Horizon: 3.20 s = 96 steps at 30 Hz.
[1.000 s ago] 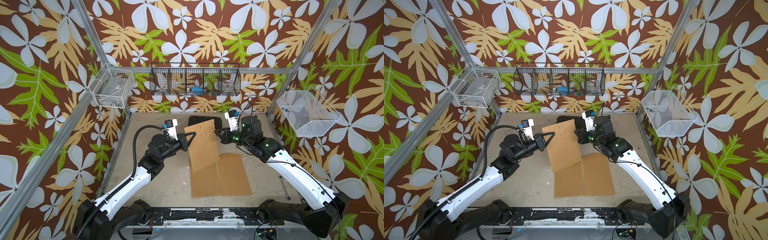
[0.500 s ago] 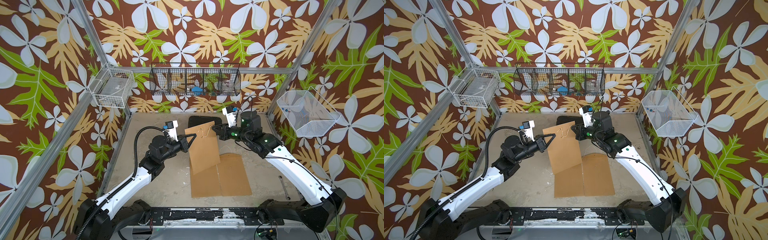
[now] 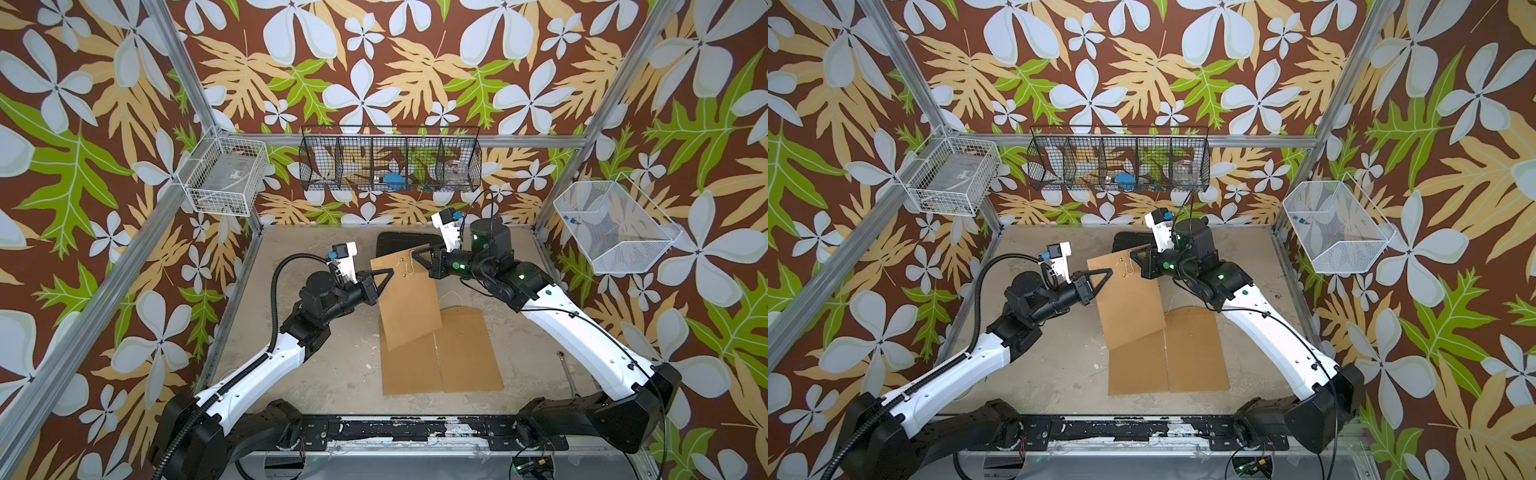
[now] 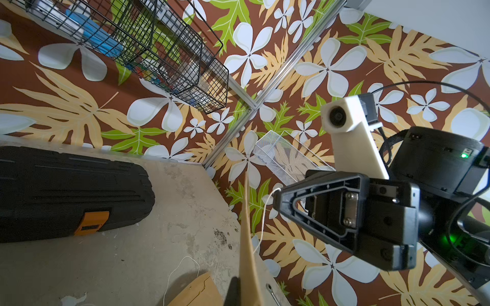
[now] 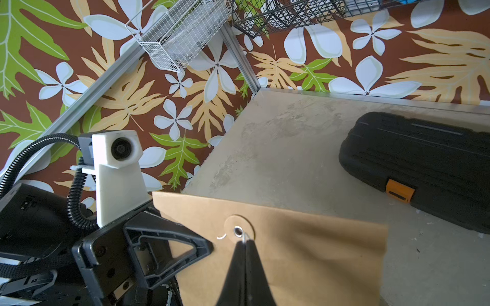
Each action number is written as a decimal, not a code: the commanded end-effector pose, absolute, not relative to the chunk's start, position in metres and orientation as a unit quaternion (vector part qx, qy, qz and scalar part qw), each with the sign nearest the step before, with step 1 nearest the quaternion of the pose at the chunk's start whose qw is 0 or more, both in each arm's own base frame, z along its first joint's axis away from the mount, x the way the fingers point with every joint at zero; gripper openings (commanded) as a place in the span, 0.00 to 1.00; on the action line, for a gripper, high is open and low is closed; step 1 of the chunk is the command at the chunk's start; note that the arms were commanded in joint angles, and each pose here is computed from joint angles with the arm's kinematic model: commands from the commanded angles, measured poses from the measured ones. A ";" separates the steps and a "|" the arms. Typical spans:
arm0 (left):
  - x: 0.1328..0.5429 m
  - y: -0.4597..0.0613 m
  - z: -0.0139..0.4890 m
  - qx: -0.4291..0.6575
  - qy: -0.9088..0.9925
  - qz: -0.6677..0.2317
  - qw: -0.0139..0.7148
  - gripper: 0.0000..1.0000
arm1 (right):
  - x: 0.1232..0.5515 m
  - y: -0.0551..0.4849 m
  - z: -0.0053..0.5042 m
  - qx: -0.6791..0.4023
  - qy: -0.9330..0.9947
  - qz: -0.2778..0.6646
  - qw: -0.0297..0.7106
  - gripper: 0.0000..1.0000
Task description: Open the file bag
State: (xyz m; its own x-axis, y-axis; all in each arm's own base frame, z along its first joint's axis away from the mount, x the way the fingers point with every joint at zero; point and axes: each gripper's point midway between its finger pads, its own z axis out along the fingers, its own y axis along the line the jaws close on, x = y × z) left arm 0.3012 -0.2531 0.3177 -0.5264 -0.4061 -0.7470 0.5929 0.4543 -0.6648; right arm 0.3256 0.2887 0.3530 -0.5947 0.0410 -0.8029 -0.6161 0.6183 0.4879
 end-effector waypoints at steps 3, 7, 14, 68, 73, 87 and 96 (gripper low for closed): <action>0.299 -0.254 0.327 0.071 0.687 -0.532 0.490 0.00 | 0.324 0.298 0.363 -0.191 0.787 0.410 0.419 0.00; 0.300 -0.255 0.326 0.071 0.687 -0.534 0.488 0.00 | 0.323 0.305 0.366 -0.199 0.784 0.414 0.417 0.00; 0.300 -0.256 0.326 0.071 0.686 -0.536 0.487 0.00 | 0.320 0.319 0.369 -0.211 0.781 0.419 0.413 0.00; 0.315 -0.249 0.342 0.060 0.681 -0.513 0.520 0.00 | 0.283 0.315 0.341 -0.192 0.798 0.406 0.402 0.00; 0.317 -0.247 0.348 0.056 0.674 -0.514 0.527 0.00 | 0.280 0.312 0.326 -0.183 0.806 0.405 0.391 0.00; 0.321 -0.244 0.357 0.054 0.667 -0.515 0.536 0.00 | 0.276 0.301 0.300 -0.167 0.823 0.386 0.381 0.00; 0.321 -0.240 0.361 0.050 0.664 -0.513 0.541 0.00 | 0.276 0.296 0.288 -0.163 0.832 0.375 0.375 0.00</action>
State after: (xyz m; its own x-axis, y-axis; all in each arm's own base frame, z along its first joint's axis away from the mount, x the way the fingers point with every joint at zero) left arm 0.3210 -0.2438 0.3447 -0.4515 -0.4628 -0.7629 0.5979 0.4777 -0.6437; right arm 0.2727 0.2973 0.2839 -0.6781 -0.0068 -0.7350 -0.5546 0.6609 0.5056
